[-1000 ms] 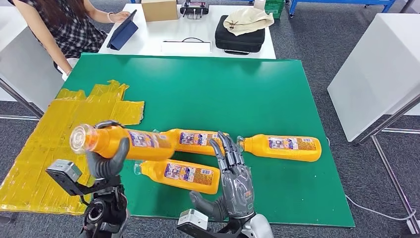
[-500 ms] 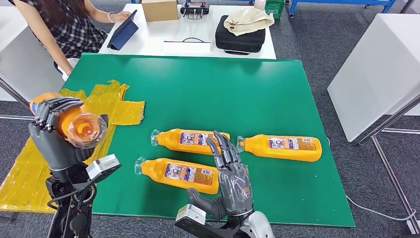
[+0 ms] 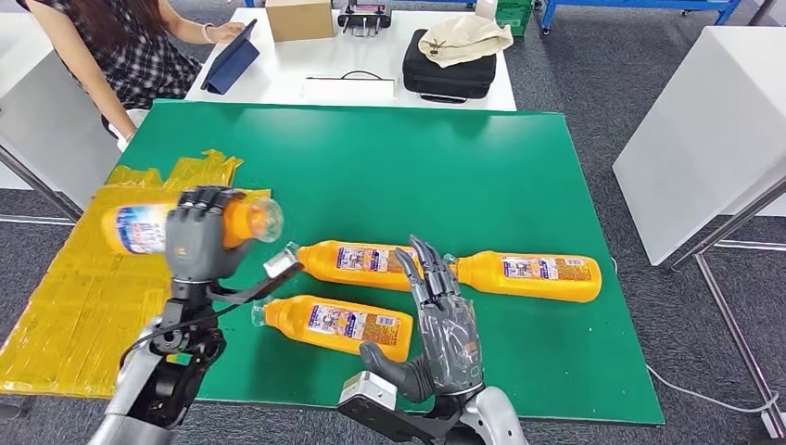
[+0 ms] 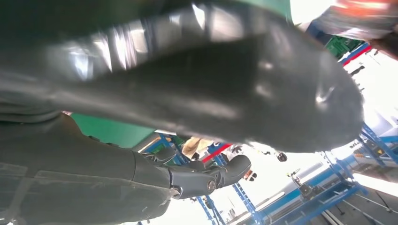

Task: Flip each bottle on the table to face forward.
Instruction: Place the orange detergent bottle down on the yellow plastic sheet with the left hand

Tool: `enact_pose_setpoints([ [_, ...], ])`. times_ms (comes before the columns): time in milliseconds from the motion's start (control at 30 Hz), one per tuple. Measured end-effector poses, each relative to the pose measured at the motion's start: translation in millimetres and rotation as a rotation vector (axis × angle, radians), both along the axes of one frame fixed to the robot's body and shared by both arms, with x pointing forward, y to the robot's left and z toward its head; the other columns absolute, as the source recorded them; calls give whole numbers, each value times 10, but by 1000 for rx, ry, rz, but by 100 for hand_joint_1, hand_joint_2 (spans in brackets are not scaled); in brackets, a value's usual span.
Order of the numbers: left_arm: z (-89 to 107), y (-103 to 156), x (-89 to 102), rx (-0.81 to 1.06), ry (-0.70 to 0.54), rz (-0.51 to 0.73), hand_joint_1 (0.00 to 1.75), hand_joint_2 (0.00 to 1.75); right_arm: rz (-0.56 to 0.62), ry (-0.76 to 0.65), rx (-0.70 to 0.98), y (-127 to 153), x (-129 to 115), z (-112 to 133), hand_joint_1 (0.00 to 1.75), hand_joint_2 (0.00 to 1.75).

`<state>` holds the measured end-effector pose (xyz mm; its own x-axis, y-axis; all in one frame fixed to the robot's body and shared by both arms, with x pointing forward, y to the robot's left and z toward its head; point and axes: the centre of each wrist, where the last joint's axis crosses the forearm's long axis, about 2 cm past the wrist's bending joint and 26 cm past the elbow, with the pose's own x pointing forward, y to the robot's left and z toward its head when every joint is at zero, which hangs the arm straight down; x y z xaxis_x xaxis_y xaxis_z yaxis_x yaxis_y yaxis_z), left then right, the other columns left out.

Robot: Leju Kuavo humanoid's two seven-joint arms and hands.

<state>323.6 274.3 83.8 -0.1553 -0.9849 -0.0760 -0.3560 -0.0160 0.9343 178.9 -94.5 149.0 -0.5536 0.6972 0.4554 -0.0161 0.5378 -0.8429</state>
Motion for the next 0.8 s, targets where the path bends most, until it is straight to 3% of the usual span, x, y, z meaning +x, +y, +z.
enact_pose_setpoints([
  [167,-528,-28,-124,187,301,-74,175,175,15,8,-3,10,2,3,0,0],
  [267,-656,60,-148,252,392,-81,175,175,16,13,-6,12,2,1,0,0],
  [533,-555,285,97,313,461,42,175,175,13,30,-17,7,-2,-27,0,0],
  [800,-531,458,130,317,421,157,175,175,14,49,-30,6,-13,-80,0,0],
])
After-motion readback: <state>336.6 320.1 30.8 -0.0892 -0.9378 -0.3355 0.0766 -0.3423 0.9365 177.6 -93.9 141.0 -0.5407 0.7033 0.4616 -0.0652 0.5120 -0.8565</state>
